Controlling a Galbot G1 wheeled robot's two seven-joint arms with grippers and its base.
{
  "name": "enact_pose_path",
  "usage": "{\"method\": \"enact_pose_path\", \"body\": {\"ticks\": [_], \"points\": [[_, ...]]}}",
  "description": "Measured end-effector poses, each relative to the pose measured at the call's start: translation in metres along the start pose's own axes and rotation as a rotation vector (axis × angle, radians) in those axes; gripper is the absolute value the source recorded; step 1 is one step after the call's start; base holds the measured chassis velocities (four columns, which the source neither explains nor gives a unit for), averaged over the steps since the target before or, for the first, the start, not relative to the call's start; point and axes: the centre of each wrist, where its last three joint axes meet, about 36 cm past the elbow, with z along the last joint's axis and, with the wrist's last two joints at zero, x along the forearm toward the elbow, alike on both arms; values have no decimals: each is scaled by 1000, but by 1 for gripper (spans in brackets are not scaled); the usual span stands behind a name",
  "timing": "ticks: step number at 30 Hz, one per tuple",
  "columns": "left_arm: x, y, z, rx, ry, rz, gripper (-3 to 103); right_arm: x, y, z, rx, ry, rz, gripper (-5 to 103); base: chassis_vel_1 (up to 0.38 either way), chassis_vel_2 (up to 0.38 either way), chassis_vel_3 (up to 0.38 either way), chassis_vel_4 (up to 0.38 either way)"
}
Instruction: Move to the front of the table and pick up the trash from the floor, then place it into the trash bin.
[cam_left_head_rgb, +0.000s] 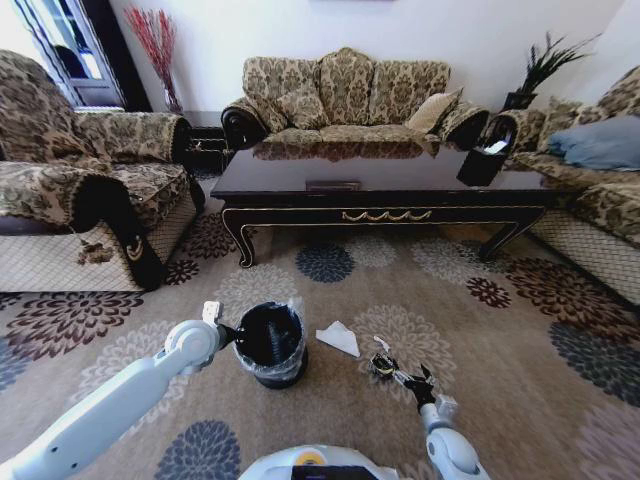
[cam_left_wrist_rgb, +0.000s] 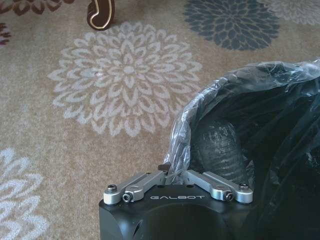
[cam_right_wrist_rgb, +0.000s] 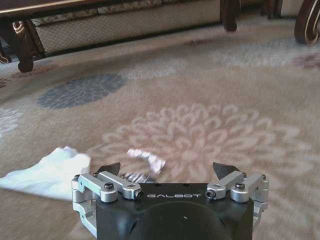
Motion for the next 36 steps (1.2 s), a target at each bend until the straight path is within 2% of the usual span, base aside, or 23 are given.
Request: {"method": "enact_pose_path", "body": {"ticks": [4,5,8,13,14,17,27,30,32,33,36], "points": [[2,-1,2,-5,1,2,0,-2,15,1,-138,69,28,100,0,0,0,0],[2,-1,2,-5,1,2,0,-2,15,1,-138,69,28,100,0,0,0,0],[5,-2,2,-12,-1,4,0,-9,20,-1,-206,97,41,100,0,0,0,0],[7,-5,4,-19,0,12,0,-17,21,-1,-258,116,65,100,0,0,0,0],[7,-6,4,-20,1,13,0,-18,21,-1,-273,122,71,102,0,0,0,0],[6,-7,5,-23,4,13,0,-19,20,1,-289,132,80,100,0,0,0,0],[5,-11,7,-32,7,18,0,-26,20,10,-316,142,92,99,0,0,0,0],[5,-11,7,-35,6,18,0,-28,23,11,-325,148,88,86,0,0,0,0],[5,-11,7,-37,6,17,0,-29,24,12,-327,151,90,86,0,0,0,0],[5,-11,7,-37,6,16,0,-29,25,15,-331,156,94,79,0,0,0,0],[5,-11,7,-38,6,17,0,-29,25,17,-332,161,96,73,0,0,0,0]]}}
